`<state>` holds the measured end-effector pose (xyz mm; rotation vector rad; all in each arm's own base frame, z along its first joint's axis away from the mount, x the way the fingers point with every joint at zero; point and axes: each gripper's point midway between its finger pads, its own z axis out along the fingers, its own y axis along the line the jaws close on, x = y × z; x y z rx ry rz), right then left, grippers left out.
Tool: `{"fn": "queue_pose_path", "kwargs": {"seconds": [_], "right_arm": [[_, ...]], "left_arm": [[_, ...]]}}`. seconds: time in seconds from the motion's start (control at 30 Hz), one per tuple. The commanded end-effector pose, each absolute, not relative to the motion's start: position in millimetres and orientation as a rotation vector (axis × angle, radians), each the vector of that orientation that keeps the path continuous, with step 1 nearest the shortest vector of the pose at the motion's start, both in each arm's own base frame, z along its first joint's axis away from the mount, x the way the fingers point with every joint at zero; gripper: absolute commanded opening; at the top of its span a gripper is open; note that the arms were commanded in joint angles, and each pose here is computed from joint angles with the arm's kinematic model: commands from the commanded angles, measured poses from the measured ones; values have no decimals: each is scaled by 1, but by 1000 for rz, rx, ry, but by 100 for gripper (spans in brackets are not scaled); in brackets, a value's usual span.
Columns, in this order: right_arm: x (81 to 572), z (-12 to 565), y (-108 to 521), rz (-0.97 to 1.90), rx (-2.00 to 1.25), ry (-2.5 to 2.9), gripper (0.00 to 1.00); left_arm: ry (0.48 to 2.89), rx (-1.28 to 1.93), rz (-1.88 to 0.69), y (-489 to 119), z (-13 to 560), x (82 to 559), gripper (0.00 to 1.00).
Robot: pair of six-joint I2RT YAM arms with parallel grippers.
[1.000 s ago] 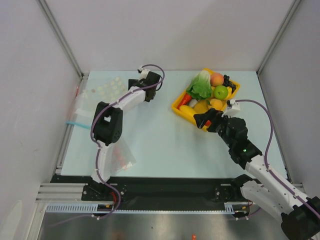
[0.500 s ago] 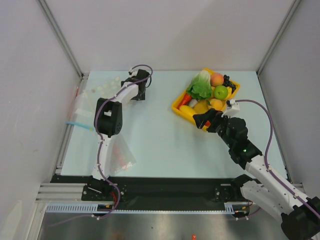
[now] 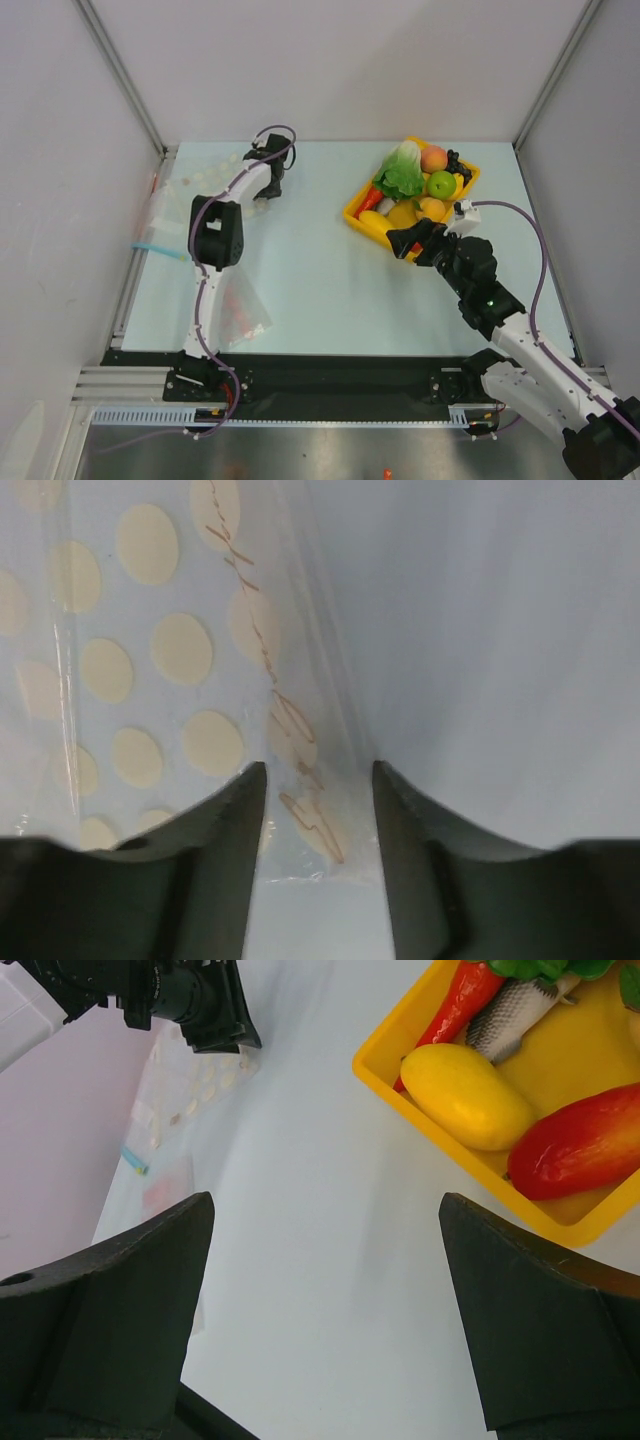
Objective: Place the food in the zip-top bag and seal the zipper
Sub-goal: Pick up the zipper food storage bag at the center of the board.
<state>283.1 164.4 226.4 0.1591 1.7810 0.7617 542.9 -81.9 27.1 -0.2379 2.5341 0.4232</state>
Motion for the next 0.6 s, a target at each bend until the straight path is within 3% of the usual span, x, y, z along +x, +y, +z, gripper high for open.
{"fn": "queue_pose_path", "kwargs": {"seconds": [0.0, 0.03, 0.1, 0.33, 0.4, 0.47, 0.5, 0.57], "right_arm": [[284, 243, 165, 793, 158, 1722, 100], [283, 243, 166, 794, 157, 1722, 100], [283, 243, 165, 792, 159, 1718, 100], [284, 242, 164, 788, 160, 1719, 100], [284, 242, 165, 789, 156, 1721, 100], [283, 243, 165, 786, 152, 1719, 100], [283, 244, 164, 780, 153, 1718, 100], [284, 243, 161, 765, 159, 1715, 100]], "left_arm": [[2581, -261, 383, -78, 22, 531, 42], [2586, -257, 385, -77, 21, 530, 25], [2590, -250, 379, -78, 21, 530, 1], [2526, -300, 268, -90, 33, 512, 0], [2411, -317, 123, -108, 74, 517, 0], [2411, -306, 37, -126, 73, 496, 0], [2311, -301, -59, -139, 110, 499, 0], [2310, -235, -182, -170, 110, 473, 0]]}}
